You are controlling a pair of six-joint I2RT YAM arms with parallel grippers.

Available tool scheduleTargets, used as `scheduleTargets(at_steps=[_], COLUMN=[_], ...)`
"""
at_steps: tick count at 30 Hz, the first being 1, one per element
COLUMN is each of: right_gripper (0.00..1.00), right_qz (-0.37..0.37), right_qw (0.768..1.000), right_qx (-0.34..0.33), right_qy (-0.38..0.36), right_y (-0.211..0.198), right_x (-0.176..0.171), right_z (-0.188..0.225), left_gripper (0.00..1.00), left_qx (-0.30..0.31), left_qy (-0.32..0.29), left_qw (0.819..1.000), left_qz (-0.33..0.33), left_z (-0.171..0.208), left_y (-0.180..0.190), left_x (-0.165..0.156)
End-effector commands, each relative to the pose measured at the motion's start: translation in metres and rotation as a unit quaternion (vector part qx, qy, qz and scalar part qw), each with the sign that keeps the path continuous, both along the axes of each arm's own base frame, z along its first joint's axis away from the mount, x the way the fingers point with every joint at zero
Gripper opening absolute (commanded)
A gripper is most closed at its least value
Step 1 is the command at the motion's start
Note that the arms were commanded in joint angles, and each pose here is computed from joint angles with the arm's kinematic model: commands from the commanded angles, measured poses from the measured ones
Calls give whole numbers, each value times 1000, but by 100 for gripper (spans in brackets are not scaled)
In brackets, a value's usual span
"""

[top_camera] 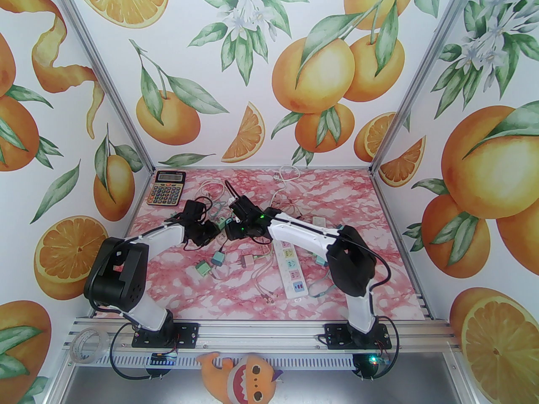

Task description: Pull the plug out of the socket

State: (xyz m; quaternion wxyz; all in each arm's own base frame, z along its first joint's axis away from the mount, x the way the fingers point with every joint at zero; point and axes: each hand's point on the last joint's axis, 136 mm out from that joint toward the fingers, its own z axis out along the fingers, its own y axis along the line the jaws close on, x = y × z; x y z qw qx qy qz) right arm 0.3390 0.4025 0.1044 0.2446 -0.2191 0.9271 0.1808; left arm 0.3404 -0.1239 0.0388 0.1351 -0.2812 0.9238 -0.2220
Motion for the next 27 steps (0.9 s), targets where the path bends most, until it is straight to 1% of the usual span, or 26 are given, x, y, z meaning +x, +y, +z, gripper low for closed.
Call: scheduleTargets(at_steps=[1,2,3,4,9,13,16,21,23,25,26,27], right_gripper=[50,50,50,50,51,51,51,48,44,44,43,39], right_qz=[-2,-1,5,12,63,72,79,82,85,88,90,93], right_qw=[999,999,999,999,998,997,996,996,995,995,995,994], right_qx=[-38,-42,-32,-33,-27,-40,-37,-40,-46,-50,-51,-52], right_qy=[-10,-4,-9,-6,-6,-11,-12,-13,-11,-13,-14,-14], right_y=[-10,-12,-7,-6,6,9,15,23,25,26,27,28], right_x=[14,16,23,24,24,30,34,42,45,47,48,47], right_z=[-10,-16,-9,-13,-19,-28,-30,-36,-42,-44,-46,-47], left_gripper=[27,27,28,28,29,29,29,29,29,30,29,30], left_qx=[8,9,10,10,4,0,-3,-5,-9,-17,-21,-24], left_qy=[7,6,7,7,4,1,0,1,1,-3,-4,-6], left_qw=[1000,1000,1000,1000,1000,1000,1000,1000,1000,999,999,999], left_qz=[10,8,6,3,-10,-16,-21,-24,-26,-32,-34,-36], left_z=[6,8,10,10,13,14,17,17,17,19,19,19], left_y=[11,14,16,17,16,16,16,17,16,13,11,10], left_x=[-9,-9,-9,-10,-12,-12,-11,-11,-10,-8,-8,-7])
